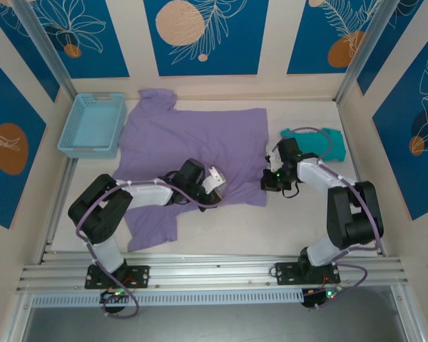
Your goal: Fold the inside-out t-shirt
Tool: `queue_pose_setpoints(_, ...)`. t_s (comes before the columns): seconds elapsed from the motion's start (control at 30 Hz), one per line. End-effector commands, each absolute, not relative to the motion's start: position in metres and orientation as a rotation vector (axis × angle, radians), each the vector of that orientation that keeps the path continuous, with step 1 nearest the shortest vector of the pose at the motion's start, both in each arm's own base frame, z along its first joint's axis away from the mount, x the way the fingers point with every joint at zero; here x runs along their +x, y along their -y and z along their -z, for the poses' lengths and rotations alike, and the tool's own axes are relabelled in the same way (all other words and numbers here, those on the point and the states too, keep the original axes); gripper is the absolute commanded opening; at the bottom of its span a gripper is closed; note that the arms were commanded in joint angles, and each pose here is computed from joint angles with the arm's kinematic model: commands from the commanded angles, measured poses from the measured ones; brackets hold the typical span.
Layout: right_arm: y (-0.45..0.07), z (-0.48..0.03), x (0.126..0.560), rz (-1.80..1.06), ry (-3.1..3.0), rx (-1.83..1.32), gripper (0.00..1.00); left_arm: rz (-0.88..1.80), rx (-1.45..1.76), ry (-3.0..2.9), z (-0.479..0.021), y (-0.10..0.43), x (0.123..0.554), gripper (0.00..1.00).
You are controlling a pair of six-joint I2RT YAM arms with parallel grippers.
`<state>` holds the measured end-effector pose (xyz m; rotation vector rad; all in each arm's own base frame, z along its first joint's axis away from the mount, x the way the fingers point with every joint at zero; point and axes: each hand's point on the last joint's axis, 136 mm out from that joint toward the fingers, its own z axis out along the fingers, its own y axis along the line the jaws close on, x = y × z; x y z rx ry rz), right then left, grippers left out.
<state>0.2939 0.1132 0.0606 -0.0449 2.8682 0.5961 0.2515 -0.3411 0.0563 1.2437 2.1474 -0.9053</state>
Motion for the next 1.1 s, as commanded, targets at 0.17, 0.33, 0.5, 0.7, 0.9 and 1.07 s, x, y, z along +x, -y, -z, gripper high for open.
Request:
queue_pose_setpoints(0.17, -0.060, -0.126, 0.308, -0.599, -2.613, 0.251, 0.00, 0.943, 1.144, -2.093, -0.092, 0.401, 0.271, 0.23)
queue_pose_setpoints(0.33, -0.038, -0.155, 0.311, -0.548, -2.495, 0.305, 0.00, 0.811, 0.940, -2.122, -0.120, 0.366, 0.287, 0.46)
queue_pose_setpoints(0.5, -0.056, -0.152, 0.307, -0.591, -2.514, 0.242, 0.00, 0.526, 0.677, -2.428, -0.100, 0.267, 0.256, 0.48)
queue_pose_setpoints(0.7, -0.070, -0.150, 0.306, -0.610, -2.531, 0.169, 0.00, 0.335, 0.182, -2.697, -0.087, 0.162, 0.186, 0.47)
queue_pose_setpoints(0.9, -0.084, -0.153, 0.303, -0.623, -2.529, 0.100, 0.00, 0.132, -0.138, -2.788, -0.080, 0.093, 0.134, 0.47)
queue_pose_setpoints(1.07, -0.088, -0.160, 0.299, -0.647, -2.505, 0.080, 0.00, -0.016, -0.170, -2.892, -0.064, 0.087, 0.114, 0.50)
